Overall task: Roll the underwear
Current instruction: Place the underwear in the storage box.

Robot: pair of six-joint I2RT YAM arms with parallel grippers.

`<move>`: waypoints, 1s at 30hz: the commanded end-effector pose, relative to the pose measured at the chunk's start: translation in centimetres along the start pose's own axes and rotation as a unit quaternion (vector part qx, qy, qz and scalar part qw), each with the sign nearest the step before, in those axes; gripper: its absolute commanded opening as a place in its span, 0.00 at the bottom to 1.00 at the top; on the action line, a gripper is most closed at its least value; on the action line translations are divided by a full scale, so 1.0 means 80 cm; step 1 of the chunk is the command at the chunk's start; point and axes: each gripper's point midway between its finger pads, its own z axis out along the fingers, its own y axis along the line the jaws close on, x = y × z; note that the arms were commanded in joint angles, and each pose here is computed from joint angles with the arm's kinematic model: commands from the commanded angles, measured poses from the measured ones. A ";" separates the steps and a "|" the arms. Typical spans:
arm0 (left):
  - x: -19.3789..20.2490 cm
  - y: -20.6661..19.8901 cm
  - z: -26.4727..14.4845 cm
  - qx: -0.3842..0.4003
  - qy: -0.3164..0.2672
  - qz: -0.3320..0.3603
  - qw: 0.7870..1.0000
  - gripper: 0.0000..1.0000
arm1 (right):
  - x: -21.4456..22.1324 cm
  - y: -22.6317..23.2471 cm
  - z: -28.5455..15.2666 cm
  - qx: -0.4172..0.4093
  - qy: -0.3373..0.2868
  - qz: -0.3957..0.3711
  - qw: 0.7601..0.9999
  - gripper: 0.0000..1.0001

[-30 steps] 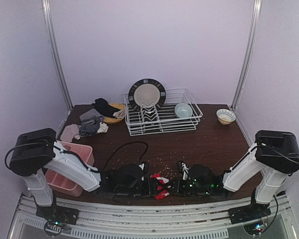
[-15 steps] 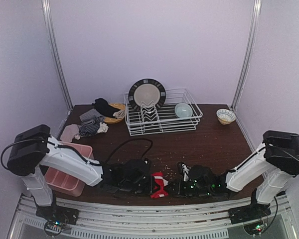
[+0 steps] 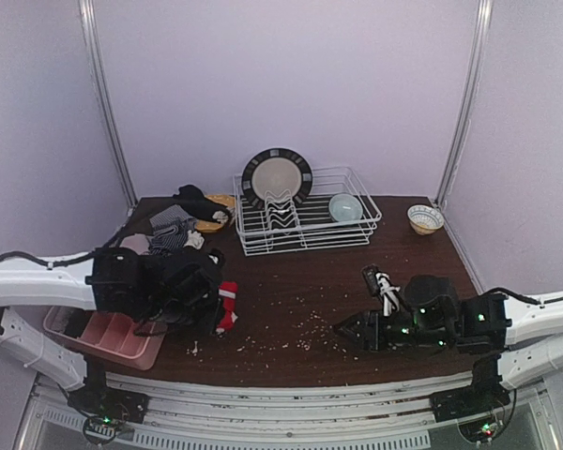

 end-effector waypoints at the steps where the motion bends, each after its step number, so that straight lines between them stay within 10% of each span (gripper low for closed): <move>1: 0.007 0.100 -0.051 -0.070 0.042 0.023 0.996 0.00 | 0.020 -0.035 -0.006 0.046 0.017 -0.054 0.997 0.41; 9: -0.029 0.165 -0.091 -0.014 0.034 -0.039 0.999 0.00 | 0.036 -0.037 0.016 0.032 0.039 -0.076 0.996 0.41; 30: -0.025 0.235 0.024 0.072 0.221 -0.096 0.968 0.00 | 0.018 -0.035 0.011 0.041 0.028 -0.108 0.993 0.40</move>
